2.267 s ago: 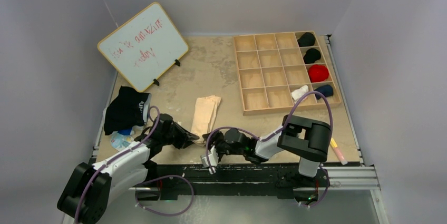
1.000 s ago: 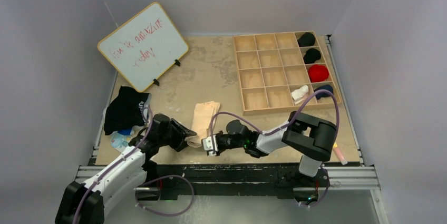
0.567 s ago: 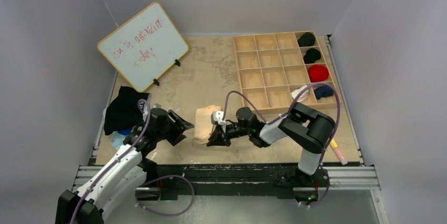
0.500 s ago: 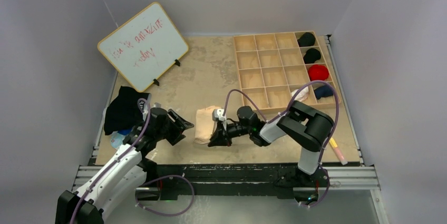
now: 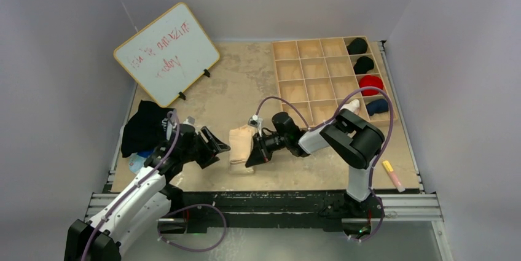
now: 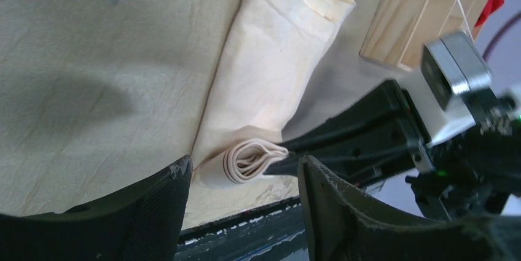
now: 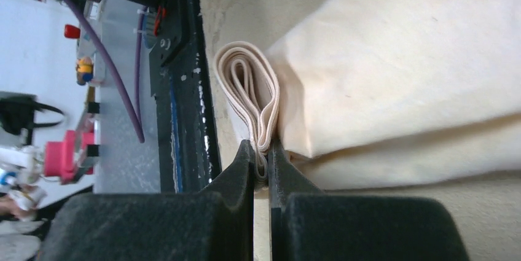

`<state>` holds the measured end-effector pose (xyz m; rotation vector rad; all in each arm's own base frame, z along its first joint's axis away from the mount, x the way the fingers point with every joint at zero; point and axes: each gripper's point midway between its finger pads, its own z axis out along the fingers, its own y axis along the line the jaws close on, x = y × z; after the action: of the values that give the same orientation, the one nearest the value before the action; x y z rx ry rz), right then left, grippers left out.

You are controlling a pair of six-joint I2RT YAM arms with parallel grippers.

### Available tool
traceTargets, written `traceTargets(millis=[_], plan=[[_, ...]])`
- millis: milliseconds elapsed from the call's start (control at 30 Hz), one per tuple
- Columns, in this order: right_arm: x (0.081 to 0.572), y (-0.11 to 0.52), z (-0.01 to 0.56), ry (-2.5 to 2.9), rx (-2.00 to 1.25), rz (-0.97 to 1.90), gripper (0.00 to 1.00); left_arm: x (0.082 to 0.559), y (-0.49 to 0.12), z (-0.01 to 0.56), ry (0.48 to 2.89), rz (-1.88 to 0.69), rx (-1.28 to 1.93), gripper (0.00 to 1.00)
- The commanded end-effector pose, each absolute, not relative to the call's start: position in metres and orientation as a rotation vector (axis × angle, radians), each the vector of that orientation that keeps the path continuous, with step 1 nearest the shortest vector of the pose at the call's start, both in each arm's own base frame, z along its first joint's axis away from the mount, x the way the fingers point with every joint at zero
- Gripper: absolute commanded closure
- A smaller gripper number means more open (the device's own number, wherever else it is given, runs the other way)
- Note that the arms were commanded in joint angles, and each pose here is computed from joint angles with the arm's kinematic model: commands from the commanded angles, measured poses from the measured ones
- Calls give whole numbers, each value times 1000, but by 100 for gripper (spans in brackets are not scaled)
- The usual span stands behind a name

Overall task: Roll the underwear
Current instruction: Roll the underwear to the center of the board.

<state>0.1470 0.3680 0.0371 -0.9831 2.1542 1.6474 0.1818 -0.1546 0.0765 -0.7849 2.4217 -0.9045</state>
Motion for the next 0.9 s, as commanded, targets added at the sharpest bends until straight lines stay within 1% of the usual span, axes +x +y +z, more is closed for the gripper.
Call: traceTargets(millis=[0,100,267,433,567,733,867], plan=[[137,343,5,2523,-821,1625,100,175,-169,76,2450,-1021,-652,38],[142,335,-4,2627,-728,1596,100,168,-172,70,2484,-1044,-641,38],[146,332,-11,2705,-673,1554,100,155,-174,59,2566,-1051,-615,38],[151,330,-16,2778,-584,1535,100,142,-181,54,2608,-1129,-592,38],[152,331,-19,2807,-552,1543,100,136,-187,47,2578,-1209,-649,38],[153,332,-22,2825,-538,1544,100,138,-178,23,2549,-1142,-787,38],[153,332,-24,2835,-532,1547,100,148,-183,18,2501,-1177,-820,39]])
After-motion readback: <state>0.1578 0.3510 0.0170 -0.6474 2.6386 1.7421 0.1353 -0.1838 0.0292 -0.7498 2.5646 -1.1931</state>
